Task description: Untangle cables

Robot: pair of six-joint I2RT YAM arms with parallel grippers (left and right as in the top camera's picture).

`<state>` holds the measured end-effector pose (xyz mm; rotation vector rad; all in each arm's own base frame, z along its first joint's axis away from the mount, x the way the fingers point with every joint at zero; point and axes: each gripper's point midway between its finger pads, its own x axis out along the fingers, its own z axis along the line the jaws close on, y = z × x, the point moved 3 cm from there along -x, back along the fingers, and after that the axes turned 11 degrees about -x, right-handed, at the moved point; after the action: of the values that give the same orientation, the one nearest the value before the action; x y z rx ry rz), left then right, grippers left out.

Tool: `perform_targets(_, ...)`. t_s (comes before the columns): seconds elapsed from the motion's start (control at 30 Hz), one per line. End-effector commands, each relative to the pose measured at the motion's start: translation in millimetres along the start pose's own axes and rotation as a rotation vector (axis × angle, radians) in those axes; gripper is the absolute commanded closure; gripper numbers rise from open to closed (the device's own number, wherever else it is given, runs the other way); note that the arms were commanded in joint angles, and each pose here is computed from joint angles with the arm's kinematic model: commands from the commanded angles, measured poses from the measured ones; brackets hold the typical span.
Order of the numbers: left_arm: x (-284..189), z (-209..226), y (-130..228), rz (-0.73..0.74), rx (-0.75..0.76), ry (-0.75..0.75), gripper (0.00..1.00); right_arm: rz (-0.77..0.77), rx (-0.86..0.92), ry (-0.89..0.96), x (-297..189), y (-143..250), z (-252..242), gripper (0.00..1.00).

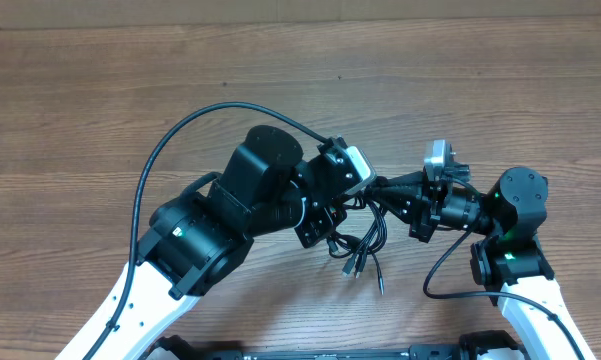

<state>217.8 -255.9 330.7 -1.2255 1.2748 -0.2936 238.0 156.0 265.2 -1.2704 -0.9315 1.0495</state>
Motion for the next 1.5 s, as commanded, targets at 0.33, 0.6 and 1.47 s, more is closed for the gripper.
perform_targets(0.33, -7.5, 4.2, 29.3, 0.145, -0.107, -0.055, 0.0, -0.104, 0.511, 0.343, -14.4, -3.3, -51.0, 0.96)
perform_targets(0.6, -7.5, 3.2, 31.8, 0.156, -0.175, -0.055, 0.0, -0.19, 0.883, 0.442, -40.2, 5.7, -71.5, 0.96)
perform_targets(1.47, 73.6, -1.7, 44.7, 0.274, -0.109, 0.088, 0.27, -0.266, 1.131, 0.426, -43.2, 3.4, -74.1, 0.96)
